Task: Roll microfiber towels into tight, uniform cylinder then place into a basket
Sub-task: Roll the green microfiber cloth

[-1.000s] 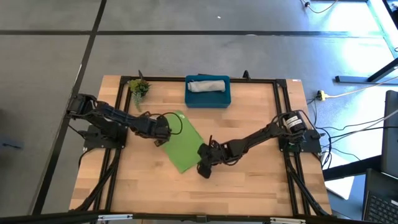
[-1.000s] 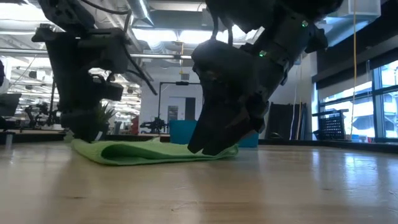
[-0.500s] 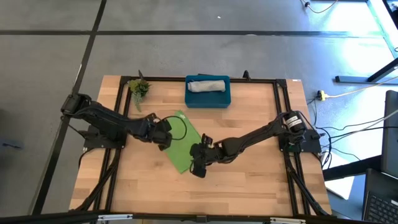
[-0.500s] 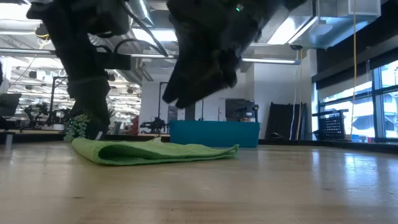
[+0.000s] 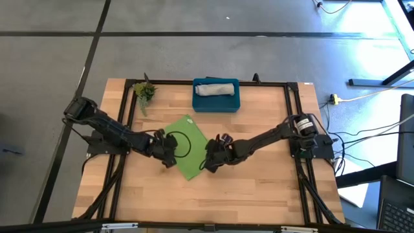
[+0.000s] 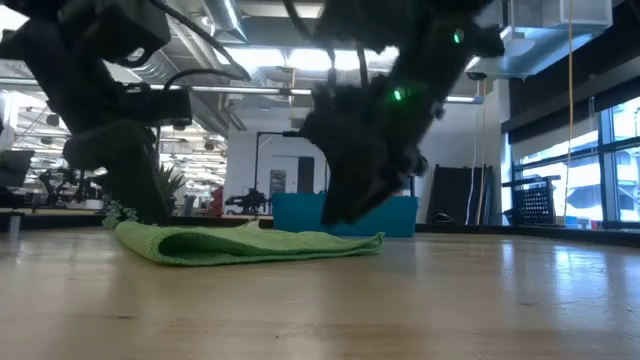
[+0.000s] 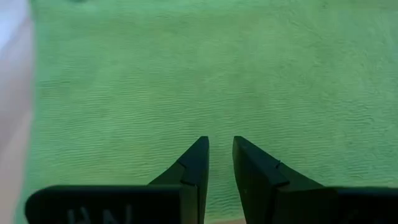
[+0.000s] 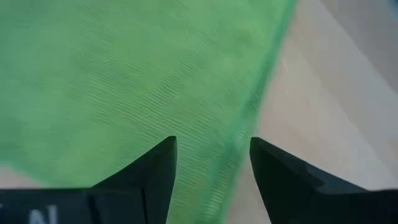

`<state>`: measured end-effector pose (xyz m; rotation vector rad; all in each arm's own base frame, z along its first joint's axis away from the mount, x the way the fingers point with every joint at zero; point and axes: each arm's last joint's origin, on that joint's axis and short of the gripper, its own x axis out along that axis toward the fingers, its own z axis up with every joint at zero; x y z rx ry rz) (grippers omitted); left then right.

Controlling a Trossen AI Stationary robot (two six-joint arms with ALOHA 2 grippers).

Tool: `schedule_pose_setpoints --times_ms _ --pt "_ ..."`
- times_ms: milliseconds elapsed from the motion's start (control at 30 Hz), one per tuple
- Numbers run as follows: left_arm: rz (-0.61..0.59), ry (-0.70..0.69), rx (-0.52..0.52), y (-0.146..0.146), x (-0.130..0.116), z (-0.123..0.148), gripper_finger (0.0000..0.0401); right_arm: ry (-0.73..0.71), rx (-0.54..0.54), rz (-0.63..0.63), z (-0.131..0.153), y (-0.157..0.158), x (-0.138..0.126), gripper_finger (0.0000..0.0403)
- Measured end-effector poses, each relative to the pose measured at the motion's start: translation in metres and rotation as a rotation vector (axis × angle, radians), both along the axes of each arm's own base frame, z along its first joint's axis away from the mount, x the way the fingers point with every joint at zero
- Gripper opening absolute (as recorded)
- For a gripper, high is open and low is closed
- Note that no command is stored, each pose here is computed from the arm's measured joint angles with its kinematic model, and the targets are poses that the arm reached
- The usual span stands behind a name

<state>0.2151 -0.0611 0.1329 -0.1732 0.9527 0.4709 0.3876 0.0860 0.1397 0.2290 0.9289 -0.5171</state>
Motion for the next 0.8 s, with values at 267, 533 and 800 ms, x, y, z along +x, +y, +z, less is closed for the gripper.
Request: schedule_pose_setpoints --times_ms 267,533,800 --pt "0.004 0.033 -0.020 0.004 -0.011 -0.014 0.0064 -0.050 0.127 0.032 -0.018 0.003 -0.006 0.0205" --pt "-0.006 0.062 -0.009 0.008 -0.015 -0.018 0.0064 -0.148 0.210 0.066 -0.025 0.018 -0.011 0.0205" --pt "-0.166 0.136 0.035 0.010 -0.015 -0.018 0.0064 -0.201 0.258 0.125 -0.023 0.040 -0.013 0.0205"
